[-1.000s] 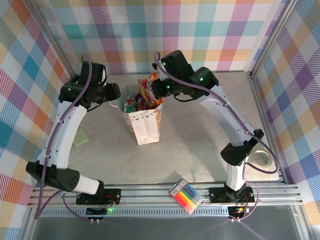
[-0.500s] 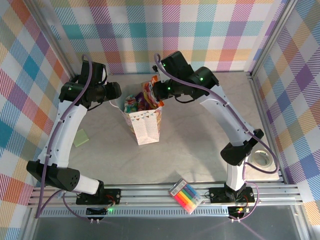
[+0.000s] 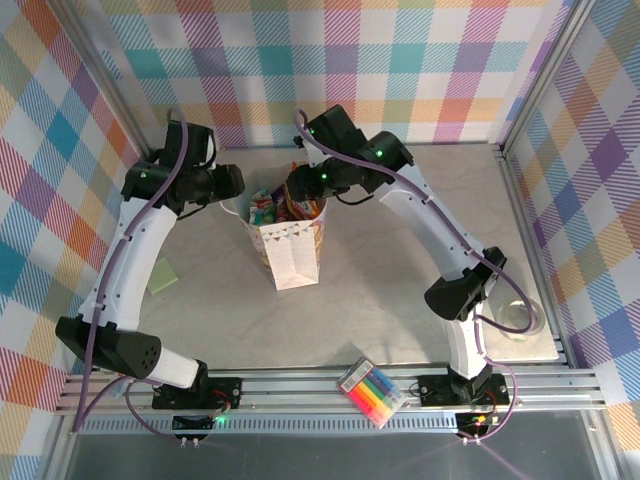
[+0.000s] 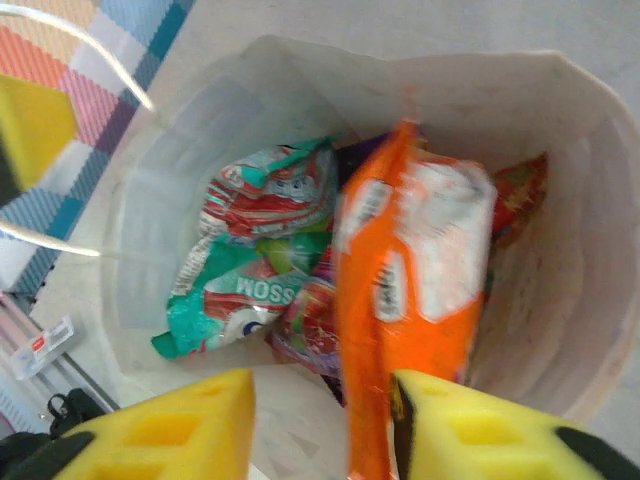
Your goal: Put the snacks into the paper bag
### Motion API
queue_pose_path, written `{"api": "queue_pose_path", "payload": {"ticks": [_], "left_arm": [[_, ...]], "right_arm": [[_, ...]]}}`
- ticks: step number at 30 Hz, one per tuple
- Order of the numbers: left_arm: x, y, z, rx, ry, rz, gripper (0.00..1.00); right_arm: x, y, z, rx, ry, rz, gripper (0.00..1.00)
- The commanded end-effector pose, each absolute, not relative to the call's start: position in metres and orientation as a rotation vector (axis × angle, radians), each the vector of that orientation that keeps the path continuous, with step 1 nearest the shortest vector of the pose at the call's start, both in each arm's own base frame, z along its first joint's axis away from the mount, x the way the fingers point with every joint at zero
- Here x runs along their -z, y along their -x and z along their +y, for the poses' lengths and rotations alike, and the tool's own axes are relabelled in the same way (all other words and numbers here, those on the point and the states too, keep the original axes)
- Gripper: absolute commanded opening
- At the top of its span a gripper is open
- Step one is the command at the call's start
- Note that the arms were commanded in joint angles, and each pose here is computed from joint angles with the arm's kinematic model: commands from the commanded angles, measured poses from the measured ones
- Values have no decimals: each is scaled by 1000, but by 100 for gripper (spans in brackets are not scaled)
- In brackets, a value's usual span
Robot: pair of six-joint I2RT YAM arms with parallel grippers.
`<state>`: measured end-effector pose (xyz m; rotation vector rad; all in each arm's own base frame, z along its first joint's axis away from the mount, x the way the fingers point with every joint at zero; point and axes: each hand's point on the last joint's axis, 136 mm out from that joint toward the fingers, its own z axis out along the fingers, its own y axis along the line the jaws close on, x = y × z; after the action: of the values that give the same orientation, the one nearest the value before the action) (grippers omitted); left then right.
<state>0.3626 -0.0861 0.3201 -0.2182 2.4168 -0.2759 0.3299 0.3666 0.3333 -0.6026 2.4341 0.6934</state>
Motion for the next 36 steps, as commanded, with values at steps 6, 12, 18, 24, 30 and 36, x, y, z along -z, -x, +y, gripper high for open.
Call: {"api": "queue_pose_path", "payload": {"ticks": [6, 12, 18, 24, 30, 36], "left_arm": [[-323, -369, -82, 280, 233, 2408, 50], [-325, -369, -79, 261, 236, 2404, 50], [-326, -369, -76, 246, 239, 2404, 50], [-328, -367, -75, 241, 234, 2403, 50], [-327, -366, -72, 224, 227, 2410, 50], [-327, -366, -70, 221, 226, 2411, 50]], "right_arm": [[-352, -341, 408, -946, 584, 2358, 34], [-322, -339, 404, -893, 600, 2462, 28], [-328, -334, 386, -823, 588, 2453, 26], [-308, -323, 382, -802, 638, 2536, 24], [-294, -325, 405, -912, 667, 2557, 21], [-283, -334, 426, -992, 668, 2561, 18]]}}
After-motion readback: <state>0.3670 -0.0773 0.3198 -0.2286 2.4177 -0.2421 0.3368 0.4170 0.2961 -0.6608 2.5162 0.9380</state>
